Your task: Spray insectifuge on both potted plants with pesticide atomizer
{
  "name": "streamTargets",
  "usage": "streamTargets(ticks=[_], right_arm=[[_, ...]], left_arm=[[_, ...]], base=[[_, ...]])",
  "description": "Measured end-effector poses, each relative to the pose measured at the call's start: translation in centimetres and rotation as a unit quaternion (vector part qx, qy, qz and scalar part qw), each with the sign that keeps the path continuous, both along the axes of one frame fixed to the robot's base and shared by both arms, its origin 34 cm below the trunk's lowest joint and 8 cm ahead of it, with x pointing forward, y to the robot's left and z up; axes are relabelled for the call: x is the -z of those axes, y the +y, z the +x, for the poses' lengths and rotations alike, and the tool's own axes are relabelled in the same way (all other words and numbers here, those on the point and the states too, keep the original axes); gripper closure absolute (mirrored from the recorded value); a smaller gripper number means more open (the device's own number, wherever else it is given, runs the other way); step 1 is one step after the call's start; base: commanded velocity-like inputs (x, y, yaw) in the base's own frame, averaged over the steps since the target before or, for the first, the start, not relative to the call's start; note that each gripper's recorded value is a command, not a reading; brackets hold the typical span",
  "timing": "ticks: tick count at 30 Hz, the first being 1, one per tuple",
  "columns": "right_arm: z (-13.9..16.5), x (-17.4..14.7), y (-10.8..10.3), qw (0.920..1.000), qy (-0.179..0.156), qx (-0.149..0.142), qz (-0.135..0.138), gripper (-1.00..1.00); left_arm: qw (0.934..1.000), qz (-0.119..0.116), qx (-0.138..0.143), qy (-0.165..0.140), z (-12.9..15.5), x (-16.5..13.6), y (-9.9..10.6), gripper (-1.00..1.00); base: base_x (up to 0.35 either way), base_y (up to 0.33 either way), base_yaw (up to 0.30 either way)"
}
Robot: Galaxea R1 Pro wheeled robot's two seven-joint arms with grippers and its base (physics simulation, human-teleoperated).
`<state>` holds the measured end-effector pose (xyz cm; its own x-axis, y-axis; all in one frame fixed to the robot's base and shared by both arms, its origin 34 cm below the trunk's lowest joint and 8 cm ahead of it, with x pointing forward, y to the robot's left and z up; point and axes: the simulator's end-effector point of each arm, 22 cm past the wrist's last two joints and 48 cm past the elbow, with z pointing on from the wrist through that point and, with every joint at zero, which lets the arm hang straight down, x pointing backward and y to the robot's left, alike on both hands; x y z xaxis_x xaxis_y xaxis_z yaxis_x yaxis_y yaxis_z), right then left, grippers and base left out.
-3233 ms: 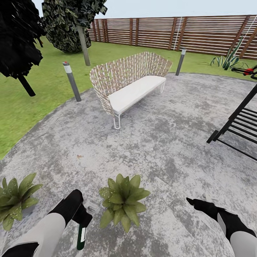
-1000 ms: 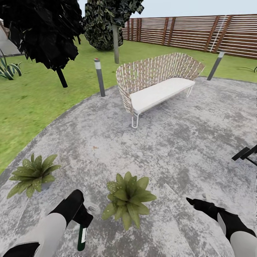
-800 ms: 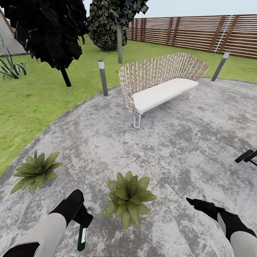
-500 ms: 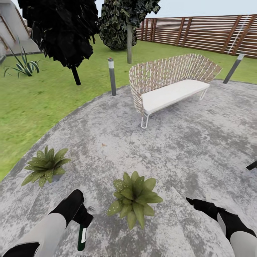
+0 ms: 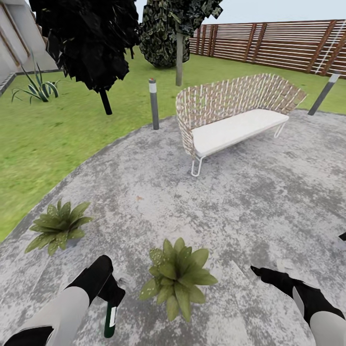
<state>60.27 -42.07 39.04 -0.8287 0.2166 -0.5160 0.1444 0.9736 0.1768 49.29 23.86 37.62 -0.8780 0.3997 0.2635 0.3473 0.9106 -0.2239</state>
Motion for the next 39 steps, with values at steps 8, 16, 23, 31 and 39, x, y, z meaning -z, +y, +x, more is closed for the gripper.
streamTargets(ticks=[8,16,23,31,39], right_arm=[[-0.04,0.05,0.03,1.0,0.0,0.0,0.001,-1.0],[-0.04,0.07,-0.03,1.0,0.002,0.001,0.0,-1.0],[-0.08,0.1,-0.03,1.0,0.003,0.001,0.0,-1.0],[-0.09,0.1,0.01,1.0,0.003,0.001,0.001,-1.0],[-0.08,0.09,0.01,1.0,0.003,0.001,0.0,-1.0]], left_arm=[[1.0,0.0,0.0,0.001,-0.05,0.04,-0.01,1.0],[1.0,0.0,0.0,0.001,-0.06,0.06,-0.03,1.0],[1.0,0.0,0.0,0.001,-0.06,0.06,-0.03,1.0],[1.0,0.0,-0.001,0.001,-0.04,0.03,-0.03,1.0],[1.0,0.0,-0.001,0.0,0.03,0.01,-0.01,1.0]], base=[[0.089,-0.086,-0.128],[-0.184,-0.212,0.013],[-0.193,-0.196,0.157],[-0.022,-0.017,0.1],[0.0,0.0,0.224]])
